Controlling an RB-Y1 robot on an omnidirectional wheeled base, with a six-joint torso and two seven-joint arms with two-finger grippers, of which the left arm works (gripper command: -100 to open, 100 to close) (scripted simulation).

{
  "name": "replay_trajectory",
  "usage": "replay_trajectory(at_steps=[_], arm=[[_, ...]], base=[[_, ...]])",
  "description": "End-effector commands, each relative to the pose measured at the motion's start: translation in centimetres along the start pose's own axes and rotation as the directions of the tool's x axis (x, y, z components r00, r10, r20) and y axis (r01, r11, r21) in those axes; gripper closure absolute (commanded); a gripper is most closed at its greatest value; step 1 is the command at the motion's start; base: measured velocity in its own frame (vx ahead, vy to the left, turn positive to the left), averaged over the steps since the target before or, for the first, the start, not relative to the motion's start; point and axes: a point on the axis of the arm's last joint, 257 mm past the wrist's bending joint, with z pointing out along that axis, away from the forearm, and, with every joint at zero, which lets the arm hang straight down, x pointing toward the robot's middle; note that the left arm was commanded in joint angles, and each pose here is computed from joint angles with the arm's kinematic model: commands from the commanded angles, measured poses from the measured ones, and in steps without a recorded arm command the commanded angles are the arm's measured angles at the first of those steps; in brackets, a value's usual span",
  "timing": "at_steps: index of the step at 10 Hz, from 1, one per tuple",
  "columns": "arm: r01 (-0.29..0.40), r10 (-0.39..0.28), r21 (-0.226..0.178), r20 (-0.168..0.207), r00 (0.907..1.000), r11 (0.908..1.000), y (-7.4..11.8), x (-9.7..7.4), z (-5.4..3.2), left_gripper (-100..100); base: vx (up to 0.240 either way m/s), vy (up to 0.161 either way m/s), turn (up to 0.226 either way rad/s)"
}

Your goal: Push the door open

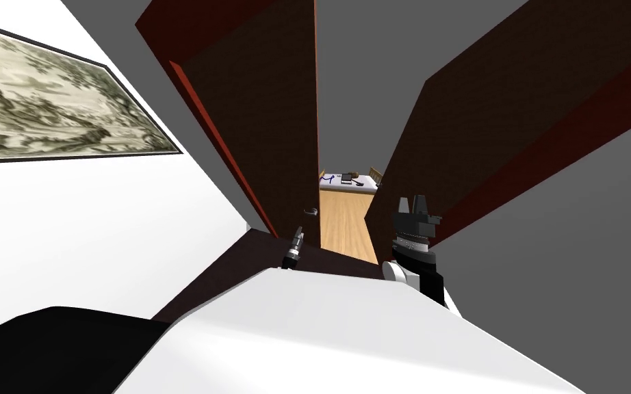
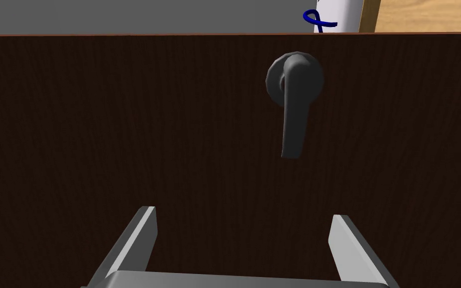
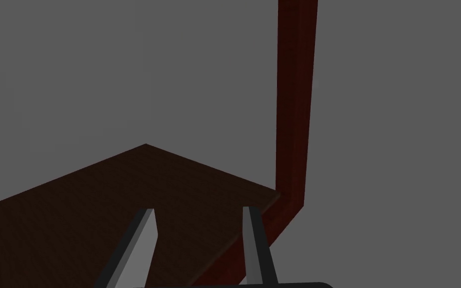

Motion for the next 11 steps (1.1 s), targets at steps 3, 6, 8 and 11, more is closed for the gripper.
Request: replay_trajectory(at_steps=[3, 6, 8, 11], arm=[[0.02, -0.021, -0.051, -0.015, 0.9997, 0.9985, 2.4, 1.1, -0.71, -100], [0.037, -0.039, -0.089, -0.026, 0.9989, 0.9953, 4.2, 2.3, -1.25, -100], [0.023, -0.025, -0.088, -0.024, 0.9994, 0.9959, 4.2, 1.5, -1.04, -100], [0.017, -0.019, -0.091, -0.02, 0.9996, 0.9957, 4.3, 1.1, -0.74, -100]], base=[[0.158, 0.059, -0.059], [0.118, 0.051, -0.05], [0.09, -0.003, -0.016], [0.181, -0.027, -0.019]])
